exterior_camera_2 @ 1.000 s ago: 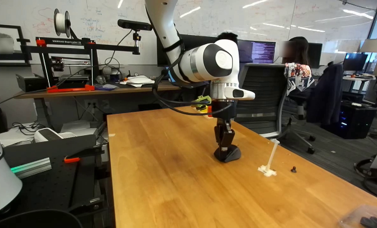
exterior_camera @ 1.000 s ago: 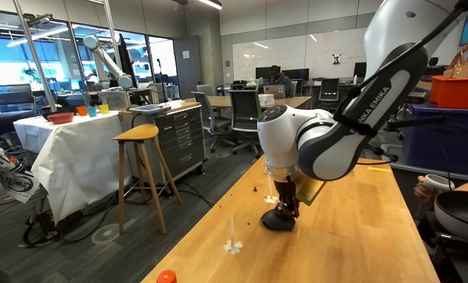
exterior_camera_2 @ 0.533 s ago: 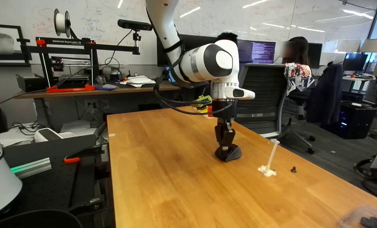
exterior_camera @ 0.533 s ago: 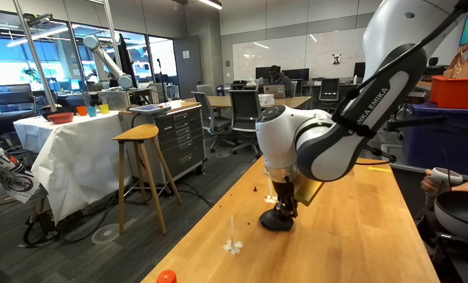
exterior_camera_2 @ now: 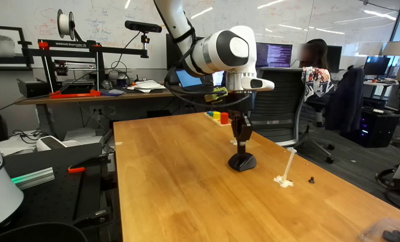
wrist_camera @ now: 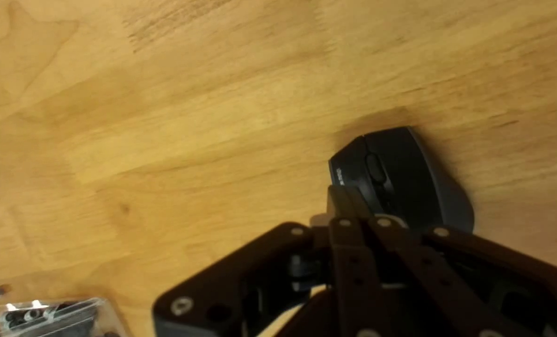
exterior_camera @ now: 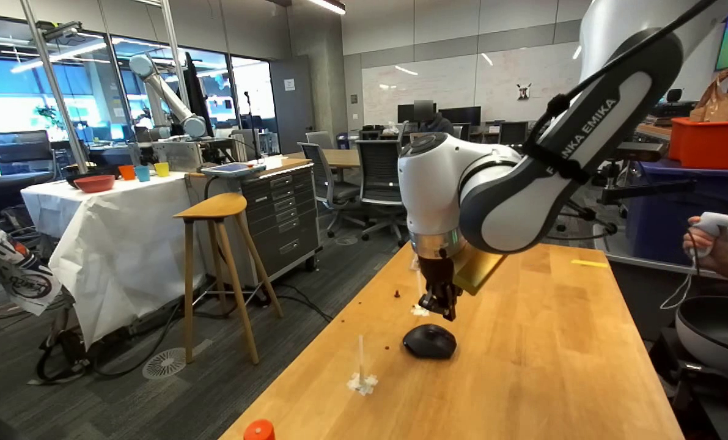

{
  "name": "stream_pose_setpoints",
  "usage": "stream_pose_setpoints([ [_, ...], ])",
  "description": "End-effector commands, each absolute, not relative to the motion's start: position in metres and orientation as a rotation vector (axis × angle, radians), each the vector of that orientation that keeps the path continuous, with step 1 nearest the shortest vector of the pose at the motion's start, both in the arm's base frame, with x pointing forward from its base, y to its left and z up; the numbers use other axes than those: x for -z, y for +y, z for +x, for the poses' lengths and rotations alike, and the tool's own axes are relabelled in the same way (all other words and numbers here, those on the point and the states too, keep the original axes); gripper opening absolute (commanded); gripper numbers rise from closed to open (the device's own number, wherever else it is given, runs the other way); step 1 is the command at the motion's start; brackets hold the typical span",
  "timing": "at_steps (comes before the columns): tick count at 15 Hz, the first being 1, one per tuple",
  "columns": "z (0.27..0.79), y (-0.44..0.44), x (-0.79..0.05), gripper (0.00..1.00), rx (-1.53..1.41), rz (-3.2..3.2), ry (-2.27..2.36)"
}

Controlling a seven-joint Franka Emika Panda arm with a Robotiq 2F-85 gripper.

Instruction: Press on the mouse

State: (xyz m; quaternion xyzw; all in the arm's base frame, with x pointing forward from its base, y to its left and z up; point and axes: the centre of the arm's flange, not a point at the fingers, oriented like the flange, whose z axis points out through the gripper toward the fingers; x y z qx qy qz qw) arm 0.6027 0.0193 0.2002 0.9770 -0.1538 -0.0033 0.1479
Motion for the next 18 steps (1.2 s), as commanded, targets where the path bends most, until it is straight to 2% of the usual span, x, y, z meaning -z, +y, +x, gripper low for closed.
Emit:
stream_pose_setpoints([
  [1, 0.589, 0.02, -0.267, 0.0, -0.026, 2.873, -0.433],
  [6, 0.574, 0.023, -0.339, 0.0, -0.033, 3.008, -0.377],
  [16, 0.535, 0.005, -0.421, 0.02, 0.304, 3.154, 0.098],
  [17, 0.533, 0.002, -0.426, 0.11, 0.328, 3.151, 0.116],
  [18, 0.53, 0.0, -0.428, 0.29, 0.347, 3.151, 0.132],
])
